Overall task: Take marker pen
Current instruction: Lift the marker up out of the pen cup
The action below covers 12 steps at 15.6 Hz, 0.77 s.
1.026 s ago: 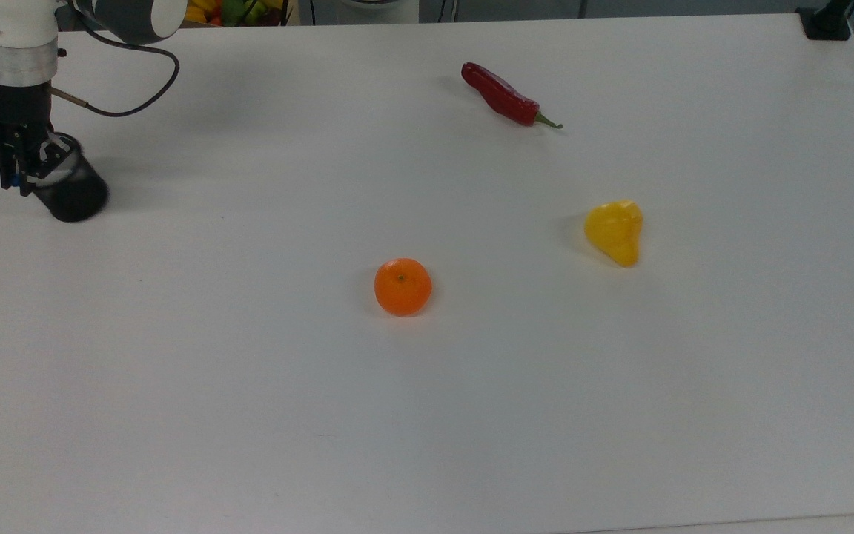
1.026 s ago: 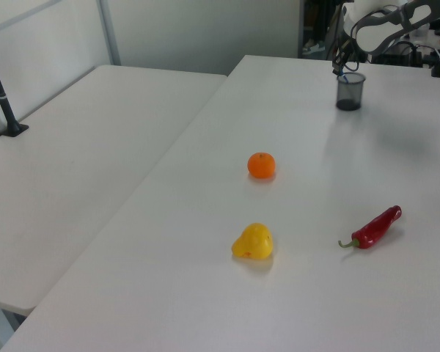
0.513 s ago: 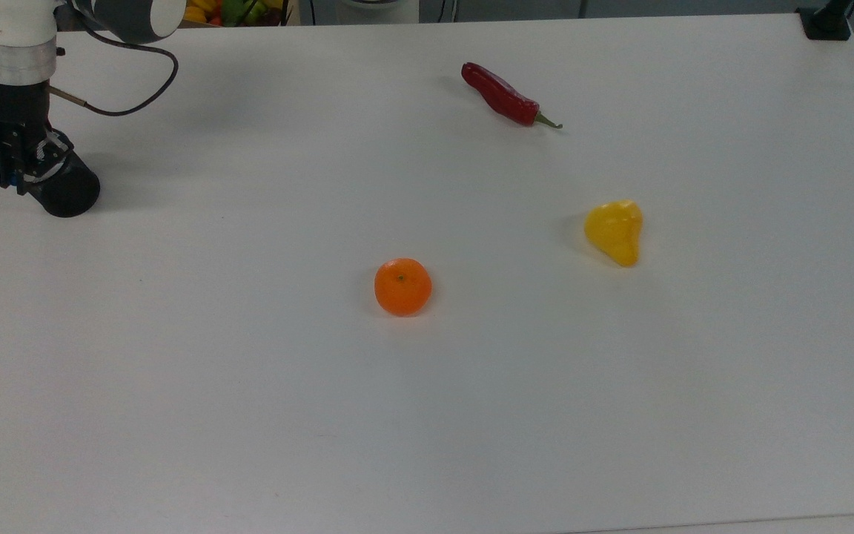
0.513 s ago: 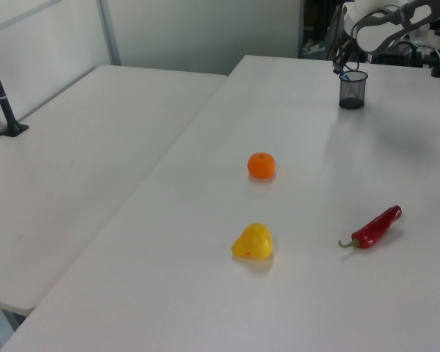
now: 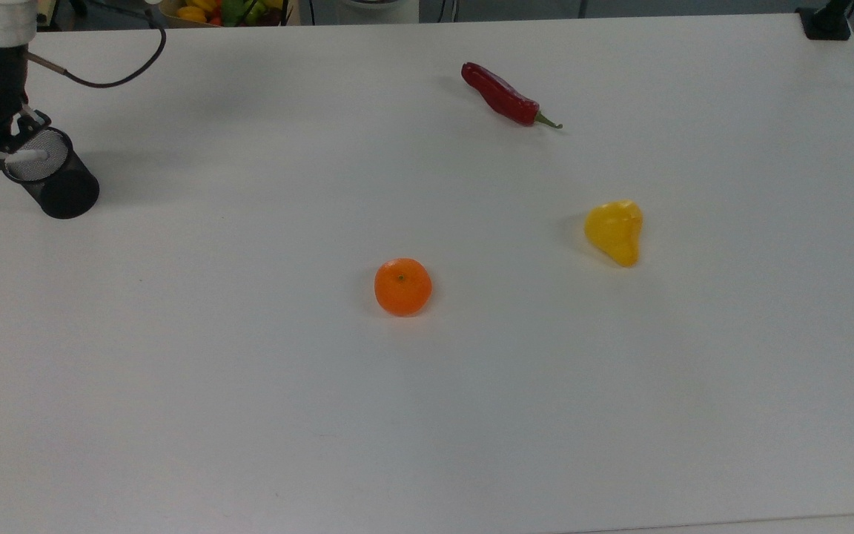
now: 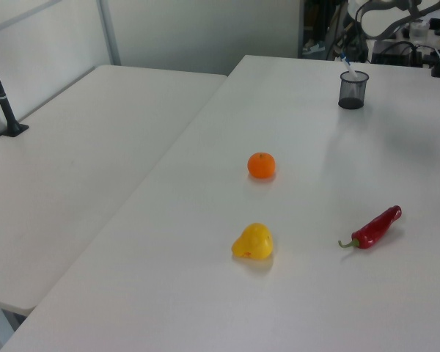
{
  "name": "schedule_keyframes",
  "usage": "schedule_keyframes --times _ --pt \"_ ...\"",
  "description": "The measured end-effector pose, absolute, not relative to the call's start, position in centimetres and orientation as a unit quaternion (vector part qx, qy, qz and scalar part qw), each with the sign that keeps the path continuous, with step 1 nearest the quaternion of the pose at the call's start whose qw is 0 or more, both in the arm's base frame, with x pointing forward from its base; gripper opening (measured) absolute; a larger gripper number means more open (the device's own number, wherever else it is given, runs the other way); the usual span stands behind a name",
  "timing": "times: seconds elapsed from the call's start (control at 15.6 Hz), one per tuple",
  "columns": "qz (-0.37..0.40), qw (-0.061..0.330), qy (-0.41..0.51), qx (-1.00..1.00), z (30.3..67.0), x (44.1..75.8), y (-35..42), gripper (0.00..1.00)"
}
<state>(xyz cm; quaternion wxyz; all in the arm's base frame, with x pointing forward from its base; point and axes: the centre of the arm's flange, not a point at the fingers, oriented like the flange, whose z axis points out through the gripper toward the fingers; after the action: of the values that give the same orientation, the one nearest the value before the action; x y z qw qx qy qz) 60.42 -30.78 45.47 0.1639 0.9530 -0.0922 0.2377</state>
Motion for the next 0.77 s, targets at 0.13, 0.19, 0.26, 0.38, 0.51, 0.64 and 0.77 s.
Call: schedule_keyframes --times 0.13,0.19,0.26,0.38,0.51,0.64,0.77 --pt "0.261 0.16 -0.102 0.946 48.3 59.9 -30.6 0.18" --pt "0.273 0.155 -0.109 0.943 49.8 59.6 -30.4 0.18" --pt "0.281 0.146 -0.116 0.942 51.2 59.2 -30.1 0.18" --pt "0.284 0.125 -0.125 0.942 53.9 58.4 -29.0 0.18" --pt "0.284 0.098 -0.13 0.945 56.1 57.7 -27.4 0.18" --pt "0.276 0.071 -0.123 0.95 57.8 57.4 -25.1 0.18" --pt "0.258 0.048 -0.107 0.959 58.8 57.5 -22.0 0.18"
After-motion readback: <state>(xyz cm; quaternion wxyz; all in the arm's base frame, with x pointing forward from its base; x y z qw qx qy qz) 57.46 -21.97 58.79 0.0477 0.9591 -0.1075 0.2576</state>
